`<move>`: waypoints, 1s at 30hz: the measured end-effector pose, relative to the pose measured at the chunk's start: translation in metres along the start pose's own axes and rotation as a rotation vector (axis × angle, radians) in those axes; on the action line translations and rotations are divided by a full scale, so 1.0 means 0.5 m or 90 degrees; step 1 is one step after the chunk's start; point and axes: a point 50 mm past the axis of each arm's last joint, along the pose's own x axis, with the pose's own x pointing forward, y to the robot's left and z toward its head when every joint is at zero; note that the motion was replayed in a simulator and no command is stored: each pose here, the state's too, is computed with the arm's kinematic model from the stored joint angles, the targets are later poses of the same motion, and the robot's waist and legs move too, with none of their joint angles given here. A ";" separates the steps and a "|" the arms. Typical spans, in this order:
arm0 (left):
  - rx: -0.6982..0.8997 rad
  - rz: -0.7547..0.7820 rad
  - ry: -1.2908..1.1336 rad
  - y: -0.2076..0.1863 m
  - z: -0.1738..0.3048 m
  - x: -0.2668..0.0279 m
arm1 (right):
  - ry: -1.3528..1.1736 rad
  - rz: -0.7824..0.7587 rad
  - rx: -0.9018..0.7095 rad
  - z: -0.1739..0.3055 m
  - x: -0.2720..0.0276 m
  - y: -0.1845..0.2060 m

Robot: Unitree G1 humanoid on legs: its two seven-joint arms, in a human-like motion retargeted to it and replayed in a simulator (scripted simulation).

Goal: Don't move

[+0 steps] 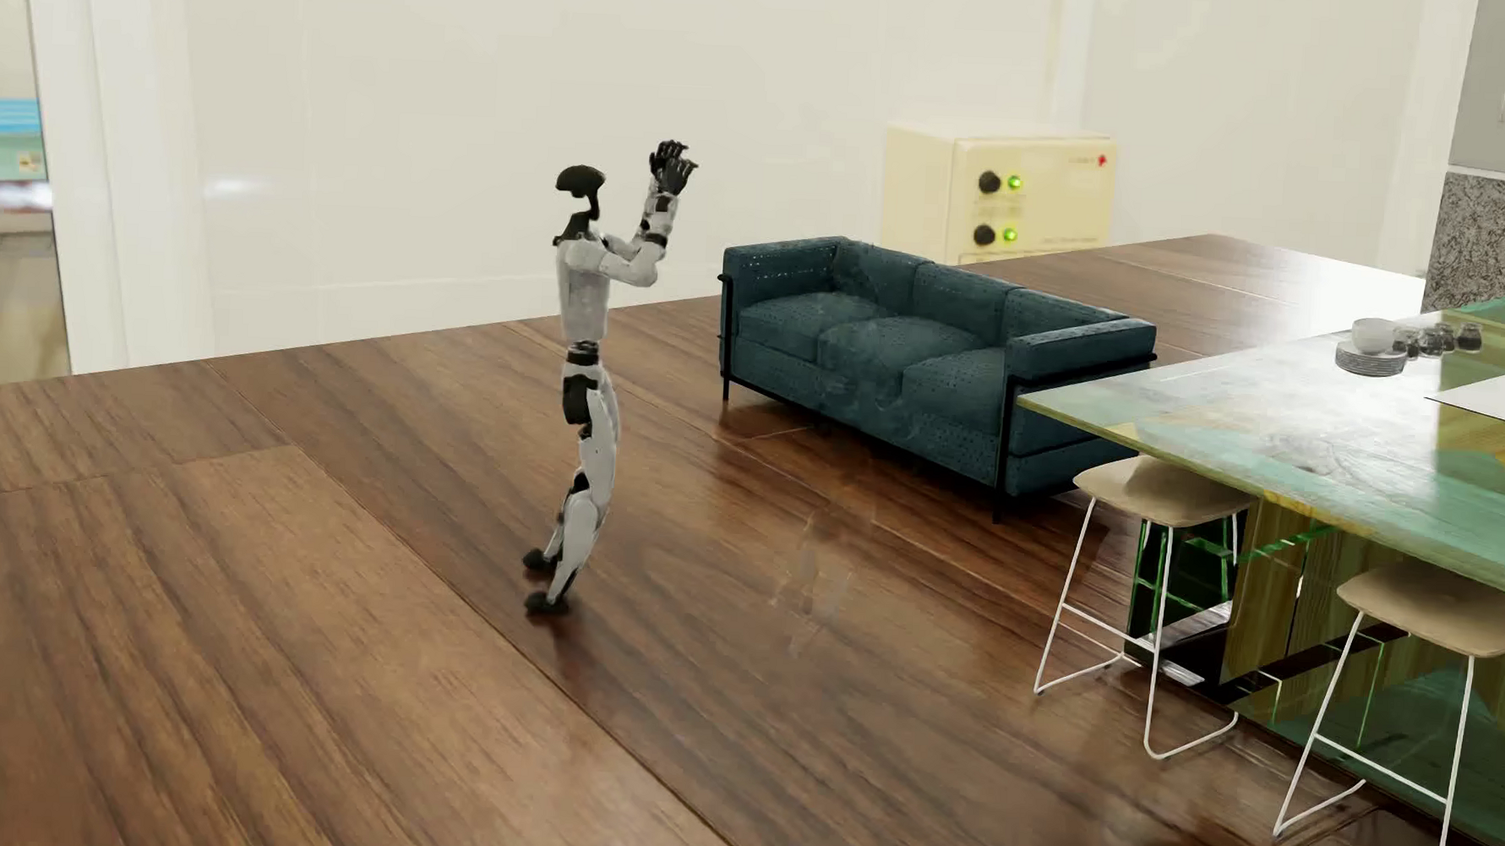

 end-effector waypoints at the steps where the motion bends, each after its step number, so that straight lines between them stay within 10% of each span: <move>1: 0.000 0.001 0.000 0.001 0.000 0.000 | 0.000 -0.001 0.001 0.000 0.000 0.000; 21: 0.019 -0.080 0.128 -0.037 -0.081 -0.074 | 0.052 0.057 0.019 -0.032 -0.040 0.049; 25: -0.022 -0.373 0.439 -0.202 -0.209 -0.352 | 0.246 0.315 0.140 -0.094 -0.246 0.263; 30: -0.109 -0.816 0.887 -0.307 -0.113 -0.899 | 0.758 0.697 0.302 -0.045 -0.782 0.469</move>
